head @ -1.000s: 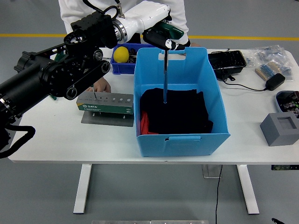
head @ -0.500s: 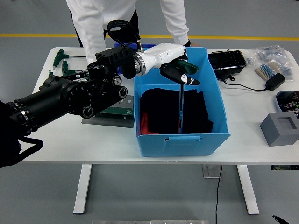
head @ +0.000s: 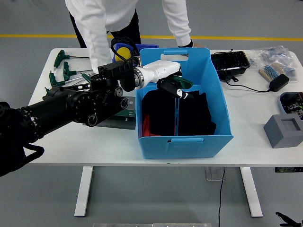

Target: Lift tool from toolbox,place it in box,lift tool from toolbox,place it in box

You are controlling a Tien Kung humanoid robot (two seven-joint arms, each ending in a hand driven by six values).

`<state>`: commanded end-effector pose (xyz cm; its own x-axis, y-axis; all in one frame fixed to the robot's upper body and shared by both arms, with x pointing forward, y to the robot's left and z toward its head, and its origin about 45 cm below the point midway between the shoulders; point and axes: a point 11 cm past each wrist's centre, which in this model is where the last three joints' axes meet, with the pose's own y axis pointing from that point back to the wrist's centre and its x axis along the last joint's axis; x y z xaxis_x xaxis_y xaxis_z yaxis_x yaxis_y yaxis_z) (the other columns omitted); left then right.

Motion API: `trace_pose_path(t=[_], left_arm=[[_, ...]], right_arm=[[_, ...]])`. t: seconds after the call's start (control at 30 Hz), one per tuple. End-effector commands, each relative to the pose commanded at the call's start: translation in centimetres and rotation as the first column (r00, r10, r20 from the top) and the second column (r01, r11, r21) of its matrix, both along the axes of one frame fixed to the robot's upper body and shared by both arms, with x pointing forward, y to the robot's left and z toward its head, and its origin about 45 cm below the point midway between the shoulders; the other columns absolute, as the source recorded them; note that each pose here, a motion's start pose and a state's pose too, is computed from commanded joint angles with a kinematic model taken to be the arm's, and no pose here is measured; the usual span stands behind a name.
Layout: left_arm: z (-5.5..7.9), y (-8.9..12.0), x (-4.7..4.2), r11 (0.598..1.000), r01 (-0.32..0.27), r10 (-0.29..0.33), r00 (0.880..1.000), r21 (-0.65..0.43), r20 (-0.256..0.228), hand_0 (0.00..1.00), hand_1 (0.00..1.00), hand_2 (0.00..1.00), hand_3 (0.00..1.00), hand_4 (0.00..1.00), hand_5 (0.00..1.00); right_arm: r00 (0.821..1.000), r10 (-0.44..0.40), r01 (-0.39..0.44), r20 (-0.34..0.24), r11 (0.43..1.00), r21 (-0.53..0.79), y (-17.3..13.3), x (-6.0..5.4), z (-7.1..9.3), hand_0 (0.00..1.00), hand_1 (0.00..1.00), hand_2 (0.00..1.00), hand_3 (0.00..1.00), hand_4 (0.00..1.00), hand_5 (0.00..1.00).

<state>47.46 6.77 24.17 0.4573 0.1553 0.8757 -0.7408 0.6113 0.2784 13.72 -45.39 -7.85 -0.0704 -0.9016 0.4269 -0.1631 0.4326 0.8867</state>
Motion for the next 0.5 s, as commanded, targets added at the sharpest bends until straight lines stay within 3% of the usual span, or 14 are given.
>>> trace_pose_path(t=[0.03,0.07,0.43,0.47,0.5], left_arm=[[-0.2,0.4,0.13,1.000,-0.009,0.009,1.000,0.000,-0.004,0.099,0.002,0.002,0.029,0.926,0.728],[-0.4,0.6,0.23,1.000,-0.015,0.015,1.000,-0.002,-0.007,0.164,0.002,0.041,0.096,0.924,0.722],[-2.0,2.8,0.81,0.997,-0.078,0.078,0.995,0.009,-0.061,0.170,0.002,0.064,0.147,0.942,0.718],[-2.1,2.9,0.84,0.997,-0.083,0.083,0.994,0.008,-0.064,0.178,0.004,0.091,0.219,0.948,0.723],[-2.2,3.0,0.87,0.996,-0.088,0.088,0.994,0.006,-0.067,0.178,0.004,0.091,0.219,0.948,0.723]], right_arm=[[1.000,0.002,-0.002,0.001,1.000,0.000,0.0,0.1,0.0,0.652,0.662,0.725,0.577,0.833,0.691],[1.000,0.003,-0.003,0.001,1.000,0.000,0.0,0.2,0.1,0.652,0.662,0.724,0.577,0.833,0.691],[0.999,0.036,-0.036,-0.007,0.999,-0.005,-0.2,0.9,0.4,0.652,0.663,0.724,0.578,0.833,0.691],[0.999,0.039,-0.039,-0.009,0.999,-0.006,-0.3,1.0,0.4,0.653,0.661,0.720,0.577,0.833,0.691],[0.999,0.042,-0.042,-0.009,0.999,-0.007,-0.3,1.0,0.5,0.653,0.661,0.720,0.577,0.833,0.691]])
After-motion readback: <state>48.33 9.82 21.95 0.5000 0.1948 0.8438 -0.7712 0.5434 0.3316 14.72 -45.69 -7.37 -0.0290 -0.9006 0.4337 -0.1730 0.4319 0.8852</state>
